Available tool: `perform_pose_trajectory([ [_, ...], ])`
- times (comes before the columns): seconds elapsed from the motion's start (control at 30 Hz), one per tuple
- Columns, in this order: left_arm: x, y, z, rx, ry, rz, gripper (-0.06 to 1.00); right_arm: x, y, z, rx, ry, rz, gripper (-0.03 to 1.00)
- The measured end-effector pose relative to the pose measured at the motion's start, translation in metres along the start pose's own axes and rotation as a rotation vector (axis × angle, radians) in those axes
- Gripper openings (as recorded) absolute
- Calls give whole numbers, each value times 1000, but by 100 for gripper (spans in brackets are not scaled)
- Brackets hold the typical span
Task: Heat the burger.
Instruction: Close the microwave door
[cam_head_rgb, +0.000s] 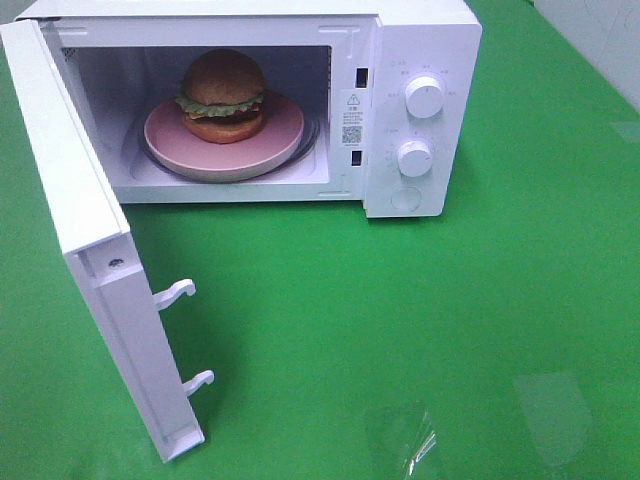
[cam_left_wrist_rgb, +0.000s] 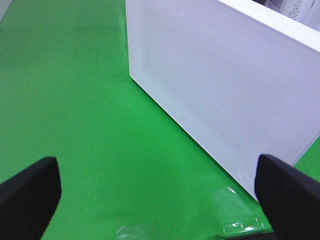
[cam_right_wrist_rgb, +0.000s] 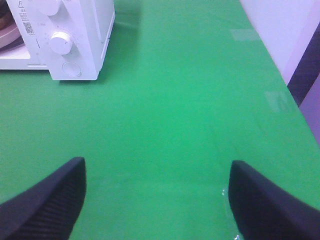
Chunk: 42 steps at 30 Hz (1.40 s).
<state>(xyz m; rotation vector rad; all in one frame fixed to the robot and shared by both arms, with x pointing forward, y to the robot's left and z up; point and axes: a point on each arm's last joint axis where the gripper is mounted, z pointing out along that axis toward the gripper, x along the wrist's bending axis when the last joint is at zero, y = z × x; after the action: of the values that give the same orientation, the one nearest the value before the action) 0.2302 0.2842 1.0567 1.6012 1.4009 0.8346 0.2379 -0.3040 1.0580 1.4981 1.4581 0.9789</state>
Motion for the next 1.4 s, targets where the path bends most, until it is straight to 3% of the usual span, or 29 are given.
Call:
perform_pose_trajectory([
  [1.4, 0, 0, 0, 0, 0, 0, 97, 0, 0, 0, 0, 0, 0, 73],
])
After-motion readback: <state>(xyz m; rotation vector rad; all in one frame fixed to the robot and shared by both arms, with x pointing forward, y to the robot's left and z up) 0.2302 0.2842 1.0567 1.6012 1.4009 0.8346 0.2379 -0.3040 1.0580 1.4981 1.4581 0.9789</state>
